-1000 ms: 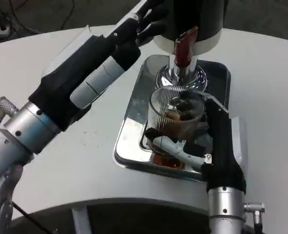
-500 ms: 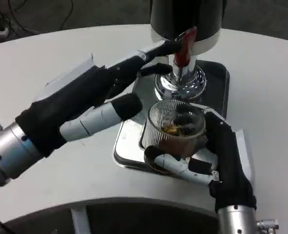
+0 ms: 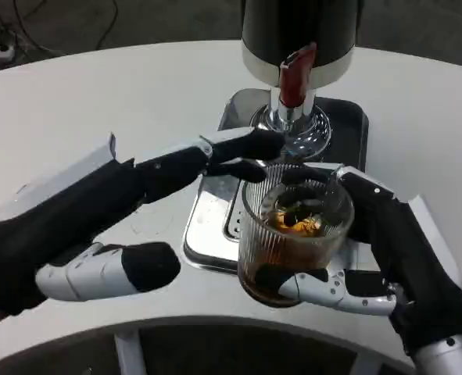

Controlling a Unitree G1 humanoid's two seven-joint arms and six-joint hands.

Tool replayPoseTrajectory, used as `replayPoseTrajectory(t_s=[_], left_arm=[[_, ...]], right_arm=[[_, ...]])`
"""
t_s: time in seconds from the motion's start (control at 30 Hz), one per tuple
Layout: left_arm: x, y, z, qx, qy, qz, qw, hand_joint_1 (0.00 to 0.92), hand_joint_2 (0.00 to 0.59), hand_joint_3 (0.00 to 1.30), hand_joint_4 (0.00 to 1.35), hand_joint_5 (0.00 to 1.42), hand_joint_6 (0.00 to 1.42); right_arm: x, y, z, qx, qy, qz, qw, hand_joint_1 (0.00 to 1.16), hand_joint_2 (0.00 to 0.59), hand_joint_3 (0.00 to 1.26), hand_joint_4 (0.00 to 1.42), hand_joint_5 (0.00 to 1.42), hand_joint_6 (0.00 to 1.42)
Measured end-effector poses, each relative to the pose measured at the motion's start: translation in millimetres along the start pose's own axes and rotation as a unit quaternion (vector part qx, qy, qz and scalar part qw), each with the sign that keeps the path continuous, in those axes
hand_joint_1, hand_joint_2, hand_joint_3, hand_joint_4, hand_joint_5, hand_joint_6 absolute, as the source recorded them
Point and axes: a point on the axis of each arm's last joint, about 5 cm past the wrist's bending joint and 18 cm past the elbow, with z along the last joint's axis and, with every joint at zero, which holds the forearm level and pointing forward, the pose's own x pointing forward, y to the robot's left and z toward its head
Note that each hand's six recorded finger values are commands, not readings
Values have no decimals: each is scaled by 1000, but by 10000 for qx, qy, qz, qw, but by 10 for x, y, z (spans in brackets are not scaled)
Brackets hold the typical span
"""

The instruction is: Grasp the cup under the faucet to collect the drink, then remove the cup.

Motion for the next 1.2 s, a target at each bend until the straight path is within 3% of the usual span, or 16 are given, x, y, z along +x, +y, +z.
replayPoseTrajectory(t_s=[0.13,0.53,0.9,1.1,1.2], left_arm=[[-84,16,67,297,-40,-147,9994,0,86,200,200,239,119],[-232,-29,191,978,-236,-374,9942,0,92,220,202,246,134],[-408,-117,303,1854,-344,-522,9807,0,102,215,62,163,87],[-464,-181,331,2280,-422,-542,9712,0,106,215,1,103,36],[-506,-204,335,2352,-377,-536,9697,0,106,203,0,68,13]], right_arm=[[-101,-86,51,28,44,281,9996,934,93,797,824,1012,917],[-254,-271,138,-110,177,494,9986,929,96,806,831,1013,939],[-285,-431,229,-239,205,713,9970,928,96,806,834,1028,943],[-274,-523,279,-252,195,912,9953,928,95,806,839,1031,943],[-271,-558,296,-243,225,982,9946,926,92,806,841,1031,943]])
